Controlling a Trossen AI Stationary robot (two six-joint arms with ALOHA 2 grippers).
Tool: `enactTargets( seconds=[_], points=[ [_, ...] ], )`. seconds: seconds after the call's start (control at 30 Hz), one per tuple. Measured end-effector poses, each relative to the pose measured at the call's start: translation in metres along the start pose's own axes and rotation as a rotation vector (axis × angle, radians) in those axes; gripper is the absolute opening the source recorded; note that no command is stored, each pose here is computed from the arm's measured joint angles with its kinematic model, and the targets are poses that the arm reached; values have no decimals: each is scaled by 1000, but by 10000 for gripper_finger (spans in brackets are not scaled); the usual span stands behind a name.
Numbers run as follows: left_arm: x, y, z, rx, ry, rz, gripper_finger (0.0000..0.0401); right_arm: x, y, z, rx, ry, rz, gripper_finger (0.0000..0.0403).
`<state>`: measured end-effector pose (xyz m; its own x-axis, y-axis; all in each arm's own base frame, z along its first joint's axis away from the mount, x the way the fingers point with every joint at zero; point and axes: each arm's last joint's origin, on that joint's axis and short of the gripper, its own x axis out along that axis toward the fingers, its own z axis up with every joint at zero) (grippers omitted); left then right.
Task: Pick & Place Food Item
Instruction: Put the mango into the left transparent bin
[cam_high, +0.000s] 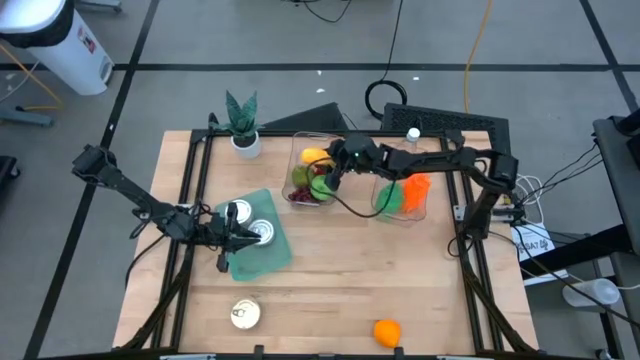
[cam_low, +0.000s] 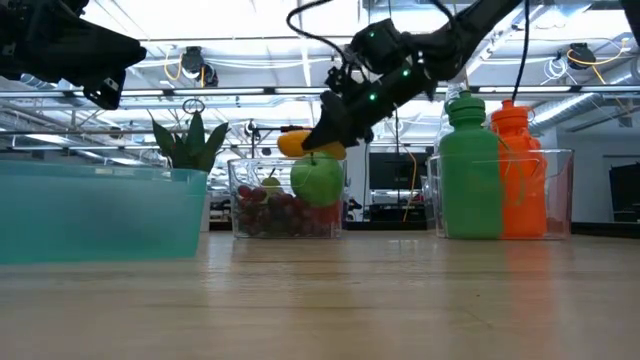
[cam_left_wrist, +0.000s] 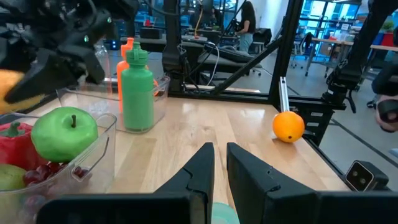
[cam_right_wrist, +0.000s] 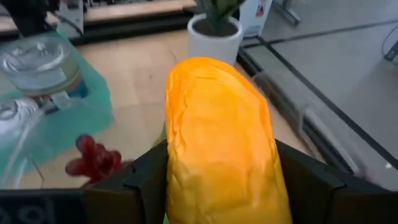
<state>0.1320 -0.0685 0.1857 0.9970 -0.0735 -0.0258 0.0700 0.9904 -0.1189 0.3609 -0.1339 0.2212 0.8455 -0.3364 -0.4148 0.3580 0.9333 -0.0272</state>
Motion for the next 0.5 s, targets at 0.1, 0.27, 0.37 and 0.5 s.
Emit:
enactTargets(
  seconds=[0.1,0.27,0.37,0.5],
  points=[
    [0,0,0,0,0,0,50,8,-1,-4,-2,-18,-2,227],
    [0,0,0,-1,-1,-1,50,16,-5,-10,-3,-26,-17,230],
    [0,0,0,-1,0,-1,50,19,-6,-14,-14,-15,-24,232],
    [0,0,0,-1,0,0,50,19,-7,-14,-20,-10,-43,245]
  ],
)
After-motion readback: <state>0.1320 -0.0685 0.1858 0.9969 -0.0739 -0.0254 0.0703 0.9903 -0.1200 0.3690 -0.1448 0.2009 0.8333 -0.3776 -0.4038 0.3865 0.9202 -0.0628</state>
